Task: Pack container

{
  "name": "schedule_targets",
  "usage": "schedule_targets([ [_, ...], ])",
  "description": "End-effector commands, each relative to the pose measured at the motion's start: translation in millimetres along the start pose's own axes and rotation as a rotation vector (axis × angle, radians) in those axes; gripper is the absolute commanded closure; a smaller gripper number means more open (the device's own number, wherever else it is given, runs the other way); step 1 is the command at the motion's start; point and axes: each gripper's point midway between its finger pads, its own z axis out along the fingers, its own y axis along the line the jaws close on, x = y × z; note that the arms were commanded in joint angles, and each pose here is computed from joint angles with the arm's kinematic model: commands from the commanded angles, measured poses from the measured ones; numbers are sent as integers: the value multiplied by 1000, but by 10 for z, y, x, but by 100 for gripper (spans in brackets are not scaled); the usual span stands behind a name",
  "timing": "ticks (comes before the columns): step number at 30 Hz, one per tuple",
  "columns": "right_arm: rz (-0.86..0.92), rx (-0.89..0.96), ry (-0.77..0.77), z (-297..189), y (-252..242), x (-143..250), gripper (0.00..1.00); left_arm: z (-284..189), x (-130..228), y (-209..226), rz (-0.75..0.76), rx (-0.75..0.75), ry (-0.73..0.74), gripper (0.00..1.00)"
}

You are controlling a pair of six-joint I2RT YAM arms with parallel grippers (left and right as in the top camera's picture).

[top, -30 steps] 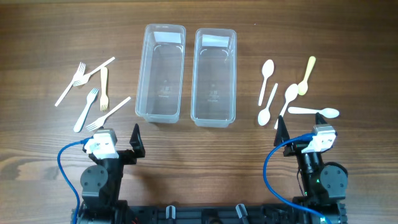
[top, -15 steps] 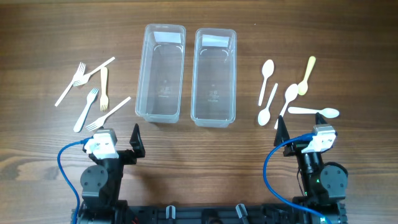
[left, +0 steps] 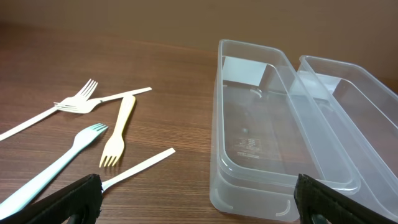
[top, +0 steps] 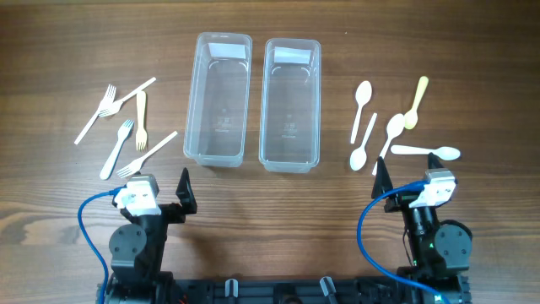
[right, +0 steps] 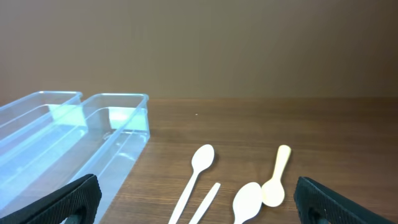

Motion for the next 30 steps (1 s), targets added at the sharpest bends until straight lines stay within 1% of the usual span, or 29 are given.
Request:
schedule_targets([
  [1,55,-121,-8,-12,205,-3,0,2,2,-5,7,6,-4,0],
  [4,113,-177,-34,-54,301,-155,0,2,2,-5,7,6,-4,0],
  [5,116,-146,-43,-92,256,-302,0,2,2,-5,7,6,-4,0],
  [7,140,12,-45,-184,5,-655,0,2,2,-5,7,6,-4,0],
  [9,137,109,-28,-246,-137,-1042,0,2,2,-5,7,6,-4,0],
  [10,144,175,36,-218,-234,-1181,0,2,2,-5,7,6,-4,0],
  [12,133,279,221,-68,-380,-1273,0,2,2,-5,7,6,-4,0],
  [13,108,305,387,208,-415,-1247,0,2,2,-5,7,6,-4,0],
  [15,109,285,496,460,-380,-1163,0,2,2,-5,7,6,-4,0],
  [16,122,236,556,659,-301,-1054,0,2,2,-5,7,6,-4,0],
  [18,136,210,676,890,-259,-697,0,2,2,-5,7,6,-4,0],
  [19,141,194,763,975,-232,-442,0,2,2,-5,7,6,-4,0],
  [21,134,206,910,1006,-250,-30,0,2,2,-5,7,6,-4,0],
  [24,172,211,1053,1077,-228,438,1,2,2,-5,7,6,-4,0],
  [25,203,222,1118,1090,-214,658,22,2,2,-5,7,6,-4,0],
  [26,224,244,1172,1087,-221,845,32,2,2,-5,7,6,-4,0],
  [27,228,252,1201,1083,-225,944,44,2,2,-5,7,6,-4,0],
  [28,257,282,1226,1074,-236,1041,52,2,2,-5,7,6,-4,0],
  [29,292,311,1232,1078,-238,1088,54,2,2,-5,7,6,-4,0],
  [30,327,336,1229,1092,-240,1114,58,2,2,-5,7,6,-4,0],
])
